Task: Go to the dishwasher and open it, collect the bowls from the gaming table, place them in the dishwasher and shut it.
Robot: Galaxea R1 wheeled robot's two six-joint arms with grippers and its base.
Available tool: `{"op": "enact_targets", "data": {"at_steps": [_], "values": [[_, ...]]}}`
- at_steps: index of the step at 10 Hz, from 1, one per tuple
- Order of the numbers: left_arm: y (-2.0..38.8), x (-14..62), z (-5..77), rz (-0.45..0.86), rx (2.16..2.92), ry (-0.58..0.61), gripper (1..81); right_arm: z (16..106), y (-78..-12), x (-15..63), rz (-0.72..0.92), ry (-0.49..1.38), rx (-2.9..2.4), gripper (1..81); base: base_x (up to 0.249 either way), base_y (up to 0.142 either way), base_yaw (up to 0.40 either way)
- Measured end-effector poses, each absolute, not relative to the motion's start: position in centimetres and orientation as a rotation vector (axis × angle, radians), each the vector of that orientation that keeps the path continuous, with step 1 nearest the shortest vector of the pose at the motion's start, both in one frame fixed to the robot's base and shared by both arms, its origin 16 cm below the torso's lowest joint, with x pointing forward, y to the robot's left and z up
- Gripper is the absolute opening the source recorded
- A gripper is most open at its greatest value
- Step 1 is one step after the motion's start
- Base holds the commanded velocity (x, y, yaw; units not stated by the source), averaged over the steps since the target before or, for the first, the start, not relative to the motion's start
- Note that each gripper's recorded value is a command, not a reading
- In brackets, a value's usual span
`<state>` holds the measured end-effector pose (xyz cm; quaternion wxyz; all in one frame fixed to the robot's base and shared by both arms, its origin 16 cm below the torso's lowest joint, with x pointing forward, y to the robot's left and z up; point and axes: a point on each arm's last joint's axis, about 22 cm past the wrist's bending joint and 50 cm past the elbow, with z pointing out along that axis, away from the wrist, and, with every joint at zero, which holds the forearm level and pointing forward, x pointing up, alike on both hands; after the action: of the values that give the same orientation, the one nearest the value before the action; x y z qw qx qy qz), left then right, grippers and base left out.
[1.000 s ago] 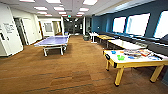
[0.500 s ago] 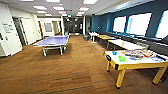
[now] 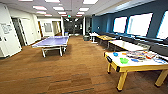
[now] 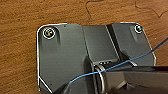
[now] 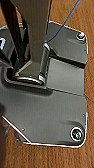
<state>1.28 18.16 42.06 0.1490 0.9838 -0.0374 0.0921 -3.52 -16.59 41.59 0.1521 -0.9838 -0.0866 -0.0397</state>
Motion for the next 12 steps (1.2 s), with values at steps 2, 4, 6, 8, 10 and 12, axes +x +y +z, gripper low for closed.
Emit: {"op": "enact_targets", "data": {"at_steps": [2,4,6,8,10,12], "values": [[17.98,1.33,42.08,0.265,2.826,-0.107,81.1,41.60,-16.53,-3.46,-0.115,-0.248,-2.822,81.1,0.156,0.000,0.000],[17.82,1.30,42.09,0.265,2.824,-0.107,81.1,41.59,-16.57,-3.53,-0.113,-0.248,-2.823,81.1,0.156,0.000,0.000],[17.82,1.29,42.09,0.265,2.824,-0.107,81.1,41.59,-16.55,-3.53,-0.114,-0.248,-2.823,81.1,0.156,0.000,0.000],[17.75,1.33,42.10,0.265,2.823,-0.107,81.1,41.59,-16.55,-3.52,-0.114,-0.248,-2.823,81.1,0.156,0.000,0.000],[17.75,1.30,42.09,0.265,2.823,-0.107,81.1,41.59,-16.55,-3.52,-0.114,-0.248,-2.823,81.1,0.156,0.000,0.000],[17.62,1.40,42.11,0.266,2.822,-0.107,81.1,41.60,-16.55,-3.50,-0.114,-0.248,-2.823,81.1,0.156,0.000,0.000]]}}
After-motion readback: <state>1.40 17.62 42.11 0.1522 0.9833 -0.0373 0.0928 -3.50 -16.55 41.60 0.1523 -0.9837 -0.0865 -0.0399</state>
